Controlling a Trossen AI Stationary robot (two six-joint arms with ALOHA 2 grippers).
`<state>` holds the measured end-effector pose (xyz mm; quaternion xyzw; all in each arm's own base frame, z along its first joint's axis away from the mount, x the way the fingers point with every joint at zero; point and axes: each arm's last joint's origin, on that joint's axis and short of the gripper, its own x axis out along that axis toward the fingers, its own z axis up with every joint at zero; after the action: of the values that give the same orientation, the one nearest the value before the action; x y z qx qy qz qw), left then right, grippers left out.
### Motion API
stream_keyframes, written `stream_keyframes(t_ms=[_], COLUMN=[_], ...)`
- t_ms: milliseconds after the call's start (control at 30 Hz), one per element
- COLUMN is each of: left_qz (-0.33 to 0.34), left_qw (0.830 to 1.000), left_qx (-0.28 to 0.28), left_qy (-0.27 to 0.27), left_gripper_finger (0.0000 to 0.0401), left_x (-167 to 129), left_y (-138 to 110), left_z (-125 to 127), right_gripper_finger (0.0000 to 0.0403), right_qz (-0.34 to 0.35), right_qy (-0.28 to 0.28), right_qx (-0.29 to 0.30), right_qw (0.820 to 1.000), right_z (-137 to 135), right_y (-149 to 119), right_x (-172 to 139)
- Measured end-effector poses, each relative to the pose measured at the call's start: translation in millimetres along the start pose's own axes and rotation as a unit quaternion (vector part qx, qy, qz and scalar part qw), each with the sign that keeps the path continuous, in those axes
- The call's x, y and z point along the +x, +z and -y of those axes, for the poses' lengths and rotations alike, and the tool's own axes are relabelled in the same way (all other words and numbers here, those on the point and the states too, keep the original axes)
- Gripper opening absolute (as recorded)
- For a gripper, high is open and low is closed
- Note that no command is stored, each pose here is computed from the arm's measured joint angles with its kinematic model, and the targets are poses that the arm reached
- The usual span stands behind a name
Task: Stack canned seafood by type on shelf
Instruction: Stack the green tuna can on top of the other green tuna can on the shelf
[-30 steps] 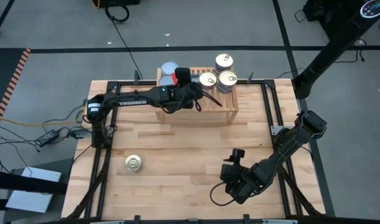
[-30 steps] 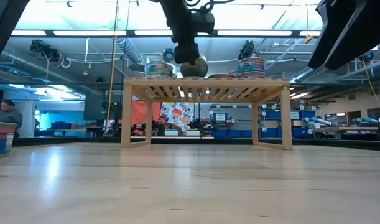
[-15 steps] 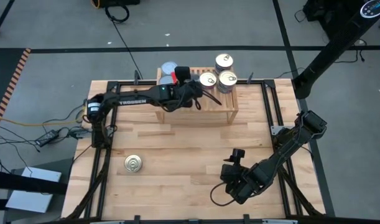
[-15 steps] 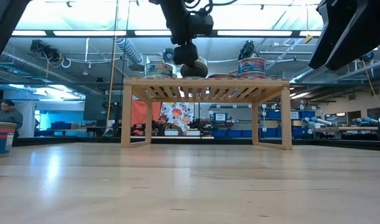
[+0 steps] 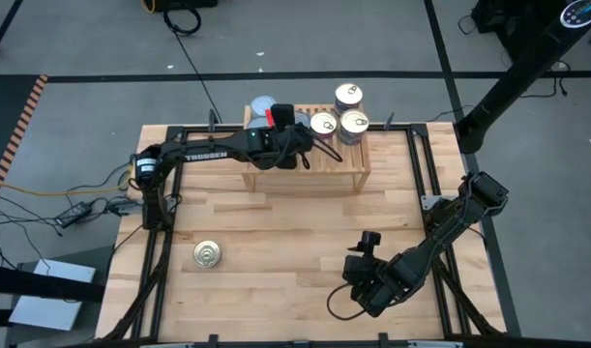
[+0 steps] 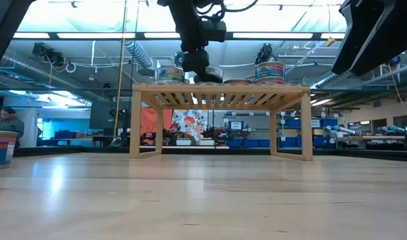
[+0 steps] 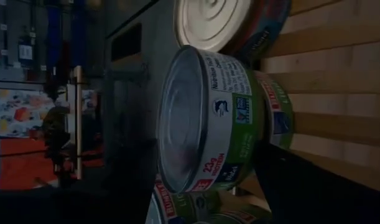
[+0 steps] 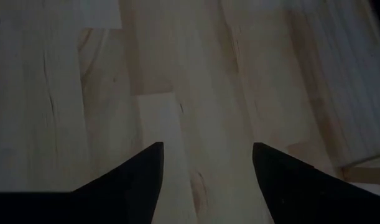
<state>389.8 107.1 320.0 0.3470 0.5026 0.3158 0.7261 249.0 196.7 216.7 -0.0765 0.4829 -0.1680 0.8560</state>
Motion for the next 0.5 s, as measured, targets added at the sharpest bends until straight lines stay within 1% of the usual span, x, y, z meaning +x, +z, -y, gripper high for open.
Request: stream_keyframes(t_ms=[267,500], left_qz=[-0.014,-0.012], left_qw=[1.0,0.998], left_qx=[0.0,-0.059], left_qy=[-0.008,-0.037], left_gripper_finger=[0.0263,0.0263], left_x=[2,-3], left_y=[-4,-7], left_z=[-4,-25], right_gripper_finger=[0.0256,0.0256], right_qz=[-0.009,-0.01], right_qy=[0.009,0.01], right_qx=[0.0,0.0], right_qw=[1.0,1.0], right_z=[-1,-1], right_y=[-1,-1], right_x=[0,0])
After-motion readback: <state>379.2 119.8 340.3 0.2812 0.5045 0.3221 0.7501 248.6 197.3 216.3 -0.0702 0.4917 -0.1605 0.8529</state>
